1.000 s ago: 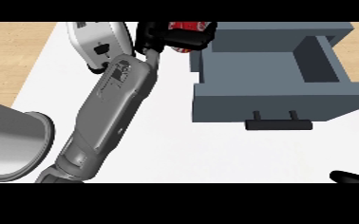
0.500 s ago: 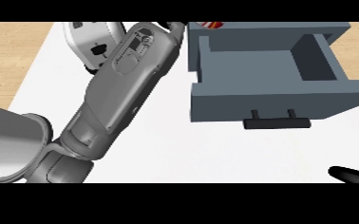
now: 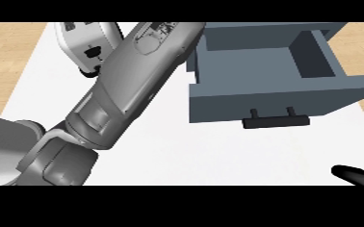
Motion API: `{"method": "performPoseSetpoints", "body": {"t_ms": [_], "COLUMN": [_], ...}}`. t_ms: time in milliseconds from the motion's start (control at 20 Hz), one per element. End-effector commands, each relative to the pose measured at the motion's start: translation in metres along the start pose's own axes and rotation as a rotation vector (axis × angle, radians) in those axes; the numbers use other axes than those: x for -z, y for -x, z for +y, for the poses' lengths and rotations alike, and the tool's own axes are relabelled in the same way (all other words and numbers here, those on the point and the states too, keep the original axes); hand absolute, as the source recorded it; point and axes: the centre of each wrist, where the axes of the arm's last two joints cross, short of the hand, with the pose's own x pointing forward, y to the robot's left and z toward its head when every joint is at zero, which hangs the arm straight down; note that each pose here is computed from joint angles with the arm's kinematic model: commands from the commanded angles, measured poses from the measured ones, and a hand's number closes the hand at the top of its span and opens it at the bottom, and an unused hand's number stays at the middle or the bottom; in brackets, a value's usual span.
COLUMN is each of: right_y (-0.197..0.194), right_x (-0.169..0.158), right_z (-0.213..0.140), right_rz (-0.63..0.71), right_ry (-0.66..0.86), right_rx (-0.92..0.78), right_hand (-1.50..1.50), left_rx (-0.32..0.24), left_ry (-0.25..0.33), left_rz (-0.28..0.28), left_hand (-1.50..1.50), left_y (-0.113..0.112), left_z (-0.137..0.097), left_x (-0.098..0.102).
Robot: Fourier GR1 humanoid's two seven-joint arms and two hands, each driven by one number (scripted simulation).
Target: Pick up the can, place it into the drawer and close the drawer
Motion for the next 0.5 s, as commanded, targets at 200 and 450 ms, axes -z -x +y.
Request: {"method": "performPoseSetpoints", "body": {"t_ms": [200, 450], "right_y": [-0.012, -0.008], "right_x": [0.009, 0.008], "right_z": [0.01, 0.004], "right_rz": [-0.02, -0.006], "right_ry": [-0.019, -0.039], "right_rx": [0.007, -0.008], "right_hand": [-1.5, -1.5], "left_rx": [0.065, 0.075], "left_ry": [-0.039, -0.141], "left_rz": [-0.004, 0.01], "left_hand": [1.5, -1.5], "left_y": [-0.018, 0.003], "left_z": [-0.016, -0.008], "left_x": [0.006, 0.01]}}
